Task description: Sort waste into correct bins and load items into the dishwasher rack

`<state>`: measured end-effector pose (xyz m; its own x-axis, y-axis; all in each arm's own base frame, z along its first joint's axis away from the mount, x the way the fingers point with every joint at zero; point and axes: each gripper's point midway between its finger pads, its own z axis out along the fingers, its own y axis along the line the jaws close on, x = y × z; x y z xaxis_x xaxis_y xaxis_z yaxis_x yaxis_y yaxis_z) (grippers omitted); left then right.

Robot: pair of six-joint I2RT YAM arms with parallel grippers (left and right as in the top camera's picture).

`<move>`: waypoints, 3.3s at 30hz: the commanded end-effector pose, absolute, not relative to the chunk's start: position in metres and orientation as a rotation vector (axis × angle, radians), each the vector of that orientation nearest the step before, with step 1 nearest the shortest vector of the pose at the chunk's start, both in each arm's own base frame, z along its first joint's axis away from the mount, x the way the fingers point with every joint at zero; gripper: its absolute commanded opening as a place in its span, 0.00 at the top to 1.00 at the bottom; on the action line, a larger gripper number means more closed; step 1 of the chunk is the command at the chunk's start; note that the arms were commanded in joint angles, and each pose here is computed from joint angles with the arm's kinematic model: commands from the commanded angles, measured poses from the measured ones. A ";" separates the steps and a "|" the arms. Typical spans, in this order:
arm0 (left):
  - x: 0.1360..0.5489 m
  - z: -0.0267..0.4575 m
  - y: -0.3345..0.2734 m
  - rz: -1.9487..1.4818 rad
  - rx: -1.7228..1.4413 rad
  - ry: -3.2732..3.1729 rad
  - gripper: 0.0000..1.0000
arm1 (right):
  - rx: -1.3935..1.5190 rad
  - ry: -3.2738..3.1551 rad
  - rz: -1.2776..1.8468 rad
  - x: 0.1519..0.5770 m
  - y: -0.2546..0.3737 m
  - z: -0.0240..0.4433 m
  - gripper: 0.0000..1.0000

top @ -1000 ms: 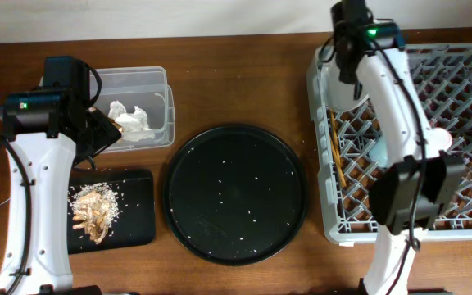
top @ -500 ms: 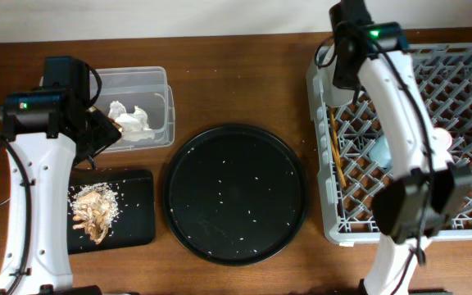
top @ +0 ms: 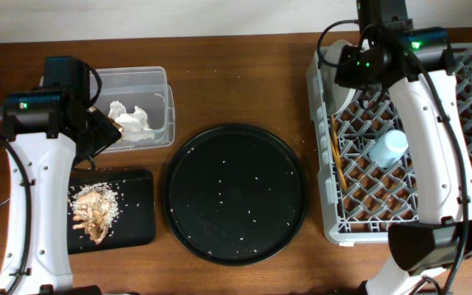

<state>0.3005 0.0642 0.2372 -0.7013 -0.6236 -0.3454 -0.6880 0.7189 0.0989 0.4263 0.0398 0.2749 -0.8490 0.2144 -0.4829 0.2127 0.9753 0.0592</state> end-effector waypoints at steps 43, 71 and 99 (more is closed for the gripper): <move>0.300 0.241 0.067 0.326 -1.029 2.625 0.00 | 0.091 2.975 0.450 0.184 0.084 0.228 0.02; 0.300 0.241 0.067 0.326 -1.029 2.625 0.01 | 0.070 1.631 0.401 0.227 0.038 0.211 0.02; 0.300 0.241 0.067 0.325 -1.032 2.624 0.00 | -0.013 1.640 0.042 0.246 0.000 0.158 0.02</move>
